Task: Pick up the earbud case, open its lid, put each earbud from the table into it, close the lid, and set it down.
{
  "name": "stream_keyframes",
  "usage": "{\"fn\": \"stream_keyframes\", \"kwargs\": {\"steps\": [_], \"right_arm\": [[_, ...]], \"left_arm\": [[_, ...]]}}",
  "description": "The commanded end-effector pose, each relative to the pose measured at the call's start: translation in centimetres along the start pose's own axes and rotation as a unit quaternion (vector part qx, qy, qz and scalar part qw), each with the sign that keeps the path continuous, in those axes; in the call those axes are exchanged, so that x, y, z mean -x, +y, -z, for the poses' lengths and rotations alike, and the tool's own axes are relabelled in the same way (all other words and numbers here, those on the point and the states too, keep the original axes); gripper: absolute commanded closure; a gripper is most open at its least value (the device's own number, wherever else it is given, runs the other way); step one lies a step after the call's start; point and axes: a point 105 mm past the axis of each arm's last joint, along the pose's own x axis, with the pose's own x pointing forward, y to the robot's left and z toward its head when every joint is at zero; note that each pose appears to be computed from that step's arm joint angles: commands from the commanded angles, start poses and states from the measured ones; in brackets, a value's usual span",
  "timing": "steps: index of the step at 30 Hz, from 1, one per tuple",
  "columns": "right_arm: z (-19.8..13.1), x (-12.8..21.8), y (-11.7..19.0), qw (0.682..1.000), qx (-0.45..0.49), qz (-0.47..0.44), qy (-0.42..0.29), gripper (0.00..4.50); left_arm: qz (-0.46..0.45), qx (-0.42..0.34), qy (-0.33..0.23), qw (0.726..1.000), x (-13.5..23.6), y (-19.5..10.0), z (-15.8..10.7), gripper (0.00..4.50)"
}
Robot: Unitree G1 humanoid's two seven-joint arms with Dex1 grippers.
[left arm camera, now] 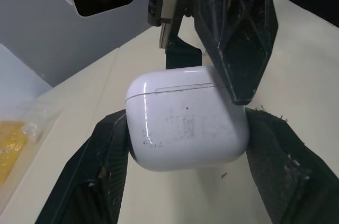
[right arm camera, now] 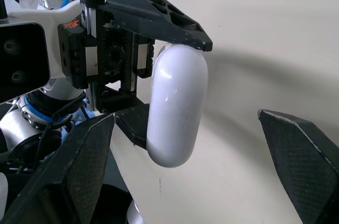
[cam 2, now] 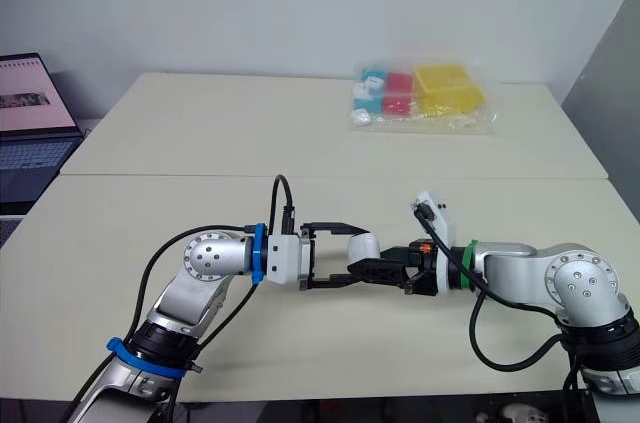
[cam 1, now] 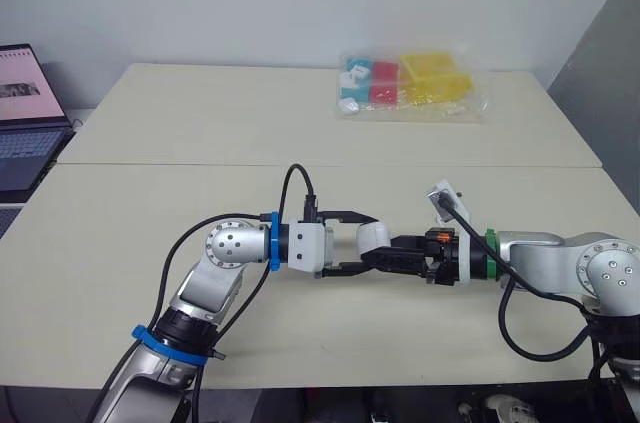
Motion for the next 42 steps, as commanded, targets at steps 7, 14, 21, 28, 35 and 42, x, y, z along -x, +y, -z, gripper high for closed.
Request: {"fn": "stream_keyframes", "kwargs": {"steps": [7,14,21,28,35,42], "right_arm": [[-0.8,-0.2,0.4,1.0,0.006,-0.01,-0.01,3.18],[-0.7,-0.2,0.5,1.0,0.003,-0.015,-0.008,3.71],[-0.7,0.0,0.4,1.0,0.009,-0.016,0.0,3.71],[-1.4,1.7,-1.4,0.992,0.112,0.054,0.036,3.71],[-2.7,4.5,-3.0,0.892,0.404,0.132,0.156,3.71],[-3.9,4.1,-3.1,0.804,0.548,0.117,0.199,3.71]], "left_arm": [[-0.015,-0.028,-0.018,0.999,-0.4,1.0,-1.2,1.69],[-0.017,-0.034,-0.018,0.999,-0.8,0.9,-1.1,1.69],[-0.021,-0.028,-0.002,0.999,-0.9,1.4,-0.6,0.12],[-0.047,0.087,0.083,0.992,2.0,3.3,1.7,0.0],[0.033,0.212,0.123,0.969,2.2,0.9,0.8,0.0],[0.015,0.245,0.123,0.962,-0.6,1.0,-0.4,0.0]]}}
